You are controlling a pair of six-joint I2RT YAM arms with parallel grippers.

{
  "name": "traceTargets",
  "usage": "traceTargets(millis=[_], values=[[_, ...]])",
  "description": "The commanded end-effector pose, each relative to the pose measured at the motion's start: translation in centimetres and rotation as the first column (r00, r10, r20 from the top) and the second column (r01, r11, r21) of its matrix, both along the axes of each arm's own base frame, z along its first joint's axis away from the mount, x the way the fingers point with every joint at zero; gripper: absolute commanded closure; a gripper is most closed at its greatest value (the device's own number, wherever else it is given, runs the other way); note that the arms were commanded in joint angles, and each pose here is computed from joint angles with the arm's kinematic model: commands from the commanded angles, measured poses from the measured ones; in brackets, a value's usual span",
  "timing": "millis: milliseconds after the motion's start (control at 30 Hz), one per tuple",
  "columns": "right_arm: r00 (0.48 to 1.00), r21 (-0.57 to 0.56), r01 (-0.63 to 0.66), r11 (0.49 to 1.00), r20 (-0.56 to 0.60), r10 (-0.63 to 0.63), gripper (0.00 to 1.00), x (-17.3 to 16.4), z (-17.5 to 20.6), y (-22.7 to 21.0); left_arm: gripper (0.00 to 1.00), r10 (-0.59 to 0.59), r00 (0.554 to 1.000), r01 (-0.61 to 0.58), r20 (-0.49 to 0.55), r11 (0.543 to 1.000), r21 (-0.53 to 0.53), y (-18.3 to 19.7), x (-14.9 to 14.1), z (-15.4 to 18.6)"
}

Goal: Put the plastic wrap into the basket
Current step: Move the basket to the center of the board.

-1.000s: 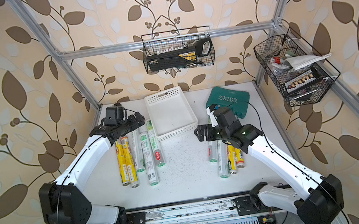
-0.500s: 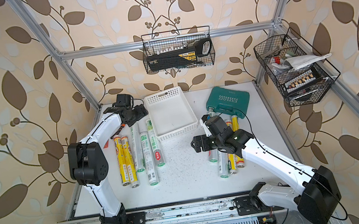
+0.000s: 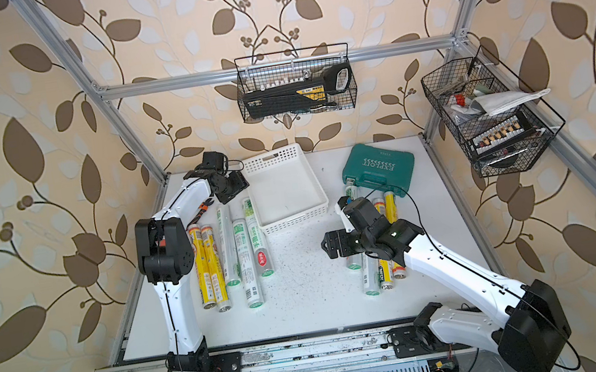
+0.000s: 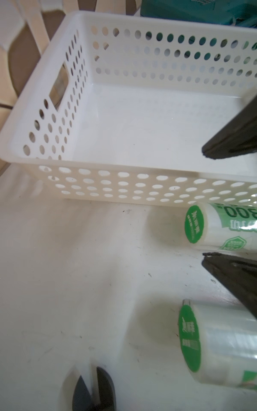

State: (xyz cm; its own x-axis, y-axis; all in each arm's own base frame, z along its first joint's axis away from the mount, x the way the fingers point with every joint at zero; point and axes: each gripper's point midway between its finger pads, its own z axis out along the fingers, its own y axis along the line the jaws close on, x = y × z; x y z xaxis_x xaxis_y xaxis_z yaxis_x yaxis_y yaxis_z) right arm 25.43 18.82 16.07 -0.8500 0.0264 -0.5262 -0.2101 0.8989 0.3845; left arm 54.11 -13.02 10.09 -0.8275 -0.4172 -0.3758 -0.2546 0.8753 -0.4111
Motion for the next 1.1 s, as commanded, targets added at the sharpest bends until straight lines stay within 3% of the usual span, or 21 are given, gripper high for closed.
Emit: traceTargets(millis=[0, 500, 800, 1067], values=[[1.0, -0.033, 0.0, 0.999, -0.007, 0.0, 0.07, -0.6, -0.5, -0.6, 0.33, -0.041, 0.999, 0.042, 0.02, 0.998, -0.045, -1.7, 0.5, 0.9], [0.999, -0.055, 0.02, 0.998, -0.025, -0.021, 0.1, -1.2, -0.7, -1.4, 0.79, -0.119, 0.993, 0.119, -0.002, 0.992, -0.033, -5.5, -1.2, 0.1], [0.999, -0.072, 0.038, 0.997, -0.024, -0.039, 0.1, -1.4, -0.6, -2.0, 0.88, -0.136, 0.99, 0.136, -0.03, 0.991, -0.018, -6.2, -3.3, 0.3], [0.995, -0.137, 0.082, 0.987, -0.037, -0.088, 0.11, -0.8, -0.6, -3.3, 0.9, -0.161, 0.985, 0.16, -0.058, 0.987, -0.02, -7.1, -6.6, 1.0]])
